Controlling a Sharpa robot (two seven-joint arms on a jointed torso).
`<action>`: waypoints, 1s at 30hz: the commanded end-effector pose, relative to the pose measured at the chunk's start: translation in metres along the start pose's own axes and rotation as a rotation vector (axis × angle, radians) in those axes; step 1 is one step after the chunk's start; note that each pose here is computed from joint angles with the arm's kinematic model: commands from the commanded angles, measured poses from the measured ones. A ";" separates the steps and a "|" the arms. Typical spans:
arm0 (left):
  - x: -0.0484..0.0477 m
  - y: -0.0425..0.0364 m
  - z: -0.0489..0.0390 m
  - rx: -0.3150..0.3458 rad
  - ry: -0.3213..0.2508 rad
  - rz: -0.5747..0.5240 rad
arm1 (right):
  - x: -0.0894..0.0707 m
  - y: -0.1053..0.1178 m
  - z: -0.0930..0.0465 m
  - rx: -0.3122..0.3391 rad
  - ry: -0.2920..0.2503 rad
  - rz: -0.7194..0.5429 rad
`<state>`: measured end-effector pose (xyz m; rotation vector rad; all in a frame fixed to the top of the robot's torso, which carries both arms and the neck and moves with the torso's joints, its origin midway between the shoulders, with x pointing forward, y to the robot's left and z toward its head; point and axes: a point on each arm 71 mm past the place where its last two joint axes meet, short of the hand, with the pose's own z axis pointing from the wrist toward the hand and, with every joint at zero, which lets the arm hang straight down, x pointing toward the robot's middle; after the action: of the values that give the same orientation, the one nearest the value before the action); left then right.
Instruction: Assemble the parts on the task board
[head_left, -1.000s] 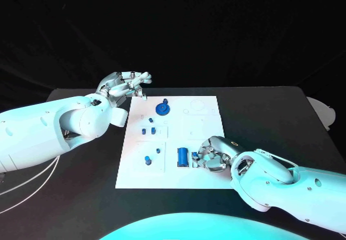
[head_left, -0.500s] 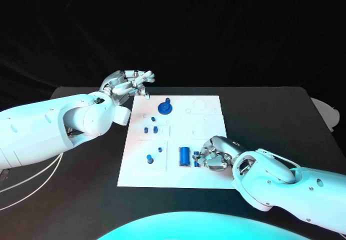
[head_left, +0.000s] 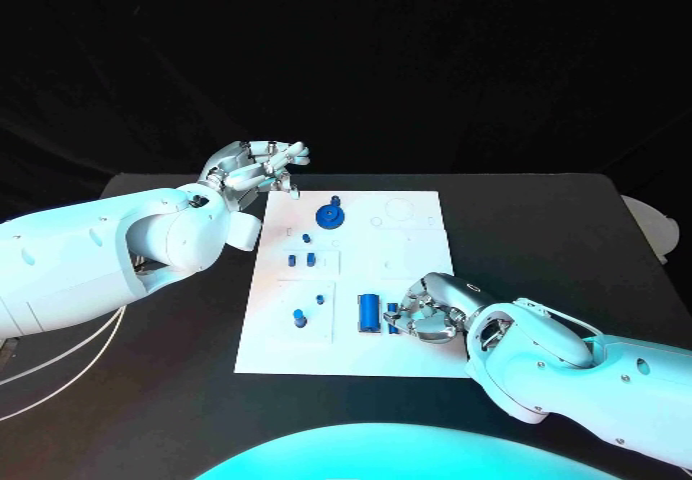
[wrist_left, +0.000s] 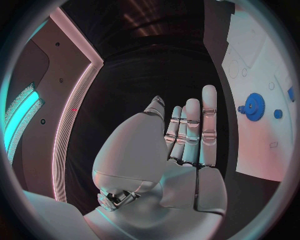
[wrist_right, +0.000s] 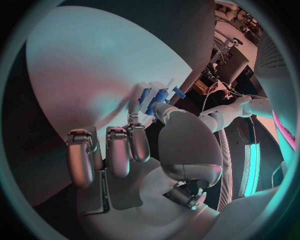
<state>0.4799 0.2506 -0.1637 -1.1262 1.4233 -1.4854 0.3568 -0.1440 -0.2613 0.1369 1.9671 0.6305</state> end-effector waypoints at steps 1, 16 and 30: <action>0.0024 -0.0012 0.0003 0.009 0.020 -0.001 | -0.002 0.001 -0.003 -0.038 -0.021 -0.005; -0.0039 0.0038 0.0075 0.031 0.002 0.002 | -0.076 -0.026 0.010 -0.228 -0.218 0.390; -0.0184 0.0245 0.0357 0.055 -0.134 -0.041 | -0.140 -0.077 0.079 -0.223 -0.362 0.762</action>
<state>0.5157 0.2522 -0.1914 -1.1711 1.3467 -1.4244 0.5008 -0.2314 -0.2144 0.7151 1.5042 1.0464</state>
